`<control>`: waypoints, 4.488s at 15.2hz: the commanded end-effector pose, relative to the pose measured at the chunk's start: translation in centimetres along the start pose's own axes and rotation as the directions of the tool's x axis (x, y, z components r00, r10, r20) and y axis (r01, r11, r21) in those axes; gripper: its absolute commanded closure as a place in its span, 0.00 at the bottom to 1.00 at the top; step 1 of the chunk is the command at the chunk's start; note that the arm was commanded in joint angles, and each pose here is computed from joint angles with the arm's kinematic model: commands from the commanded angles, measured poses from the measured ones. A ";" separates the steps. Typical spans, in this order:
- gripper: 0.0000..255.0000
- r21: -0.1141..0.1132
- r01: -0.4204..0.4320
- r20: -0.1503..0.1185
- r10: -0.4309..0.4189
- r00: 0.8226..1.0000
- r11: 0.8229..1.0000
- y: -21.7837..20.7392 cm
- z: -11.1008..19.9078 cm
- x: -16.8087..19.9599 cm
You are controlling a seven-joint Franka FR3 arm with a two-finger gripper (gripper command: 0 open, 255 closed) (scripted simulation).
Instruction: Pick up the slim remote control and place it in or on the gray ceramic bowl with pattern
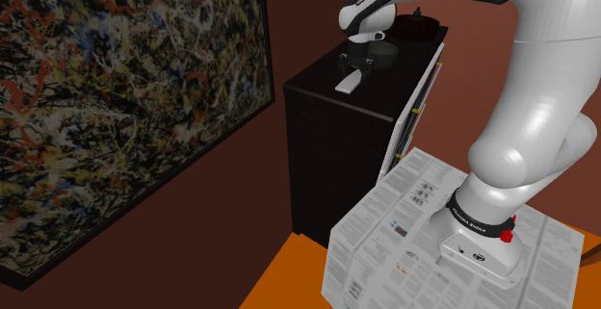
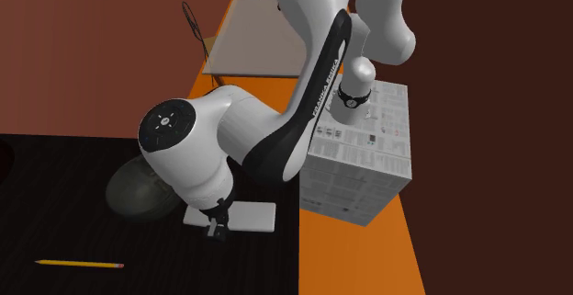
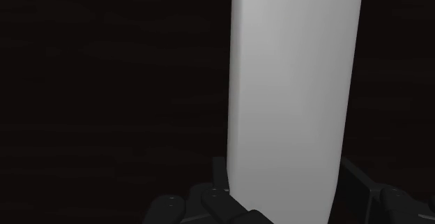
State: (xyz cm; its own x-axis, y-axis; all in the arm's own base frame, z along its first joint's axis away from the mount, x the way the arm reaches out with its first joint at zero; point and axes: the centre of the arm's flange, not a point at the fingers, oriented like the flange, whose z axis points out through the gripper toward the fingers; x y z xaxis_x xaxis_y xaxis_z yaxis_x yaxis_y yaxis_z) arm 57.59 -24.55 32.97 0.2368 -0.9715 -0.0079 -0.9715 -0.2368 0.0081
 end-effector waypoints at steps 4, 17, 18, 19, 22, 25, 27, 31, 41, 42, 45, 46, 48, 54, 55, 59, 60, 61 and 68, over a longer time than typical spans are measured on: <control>1.00 0.000 0.000 0.000 0.000 1.000 1.000 0.1 -2.4 0.0; 1.00 0.000 0.000 0.000 0.000 1.000 1.000 0.1 -9.3 -0.1; 1.00 0.000 0.000 0.000 0.000 1.000 1.000 0.1 -9.8 -0.1; 1.00 0.000 0.000 0.000 0.000 1.000 1.000 0.1 -10.3 -0.1; 1.00 0.000 0.000 0.000 0.000 1.000 1.000 0.1 -11.9 -0.1; 1.00 0.000 0.000 0.000 0.000 1.000 1.000 0.1 -13.5 -0.1; 1.00 0.000 0.000 0.000 0.000 1.000 1.000 0.2 -14.6 -0.1; 1.00 0.000 0.000 0.000 0.000 1.000 1.000 0.2 -16.7 -0.1; 1.00 0.000 0.000 0.000 0.000 1.000 1.000 2.6 -17.1 11.5; 1.00 0.000 0.000 0.000 0.000 1.000 1.000 2.9 -17.1 12.8; 1.00 0.000 0.000 0.000 0.000 1.000 1.000 3.7 -17.2 16.7; 1.00 0.000 0.000 0.000 0.000 1.000 1.000 3.9 -17.2 17.7; 1.00 0.000 0.000 0.000 0.000 1.000 1.000 3.9 -16.2 17.7; 1.00 0.000 0.000 0.000 0.000 1.000 1.000 3.9 -13.0 17.7; 1.00 0.000 0.000 0.000 0.000 1.000 1.000 3.9 -12.5 17.7; 1.00 0.000 0.000 0.000 0.000 1.000 1.000 3.9 -10.0 17.7; 1.00 0.000 0.000 0.000 0.000 1.000 1.000 3.9 -10.0 17.7; 1.00 0.000 0.000 0.000 0.000 1.000 1.000 3.9 -10.0 17.7; 0.00 0.000 0.000 0.000 0.000 1.000 1.000 3.9 -10.0 17.7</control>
State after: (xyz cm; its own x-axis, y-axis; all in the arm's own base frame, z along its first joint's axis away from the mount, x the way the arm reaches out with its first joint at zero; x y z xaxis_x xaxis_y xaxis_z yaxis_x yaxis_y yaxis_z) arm 58.15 -42.76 42.86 0.2369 -0.9715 -0.0076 -0.9715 -0.2370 0.0078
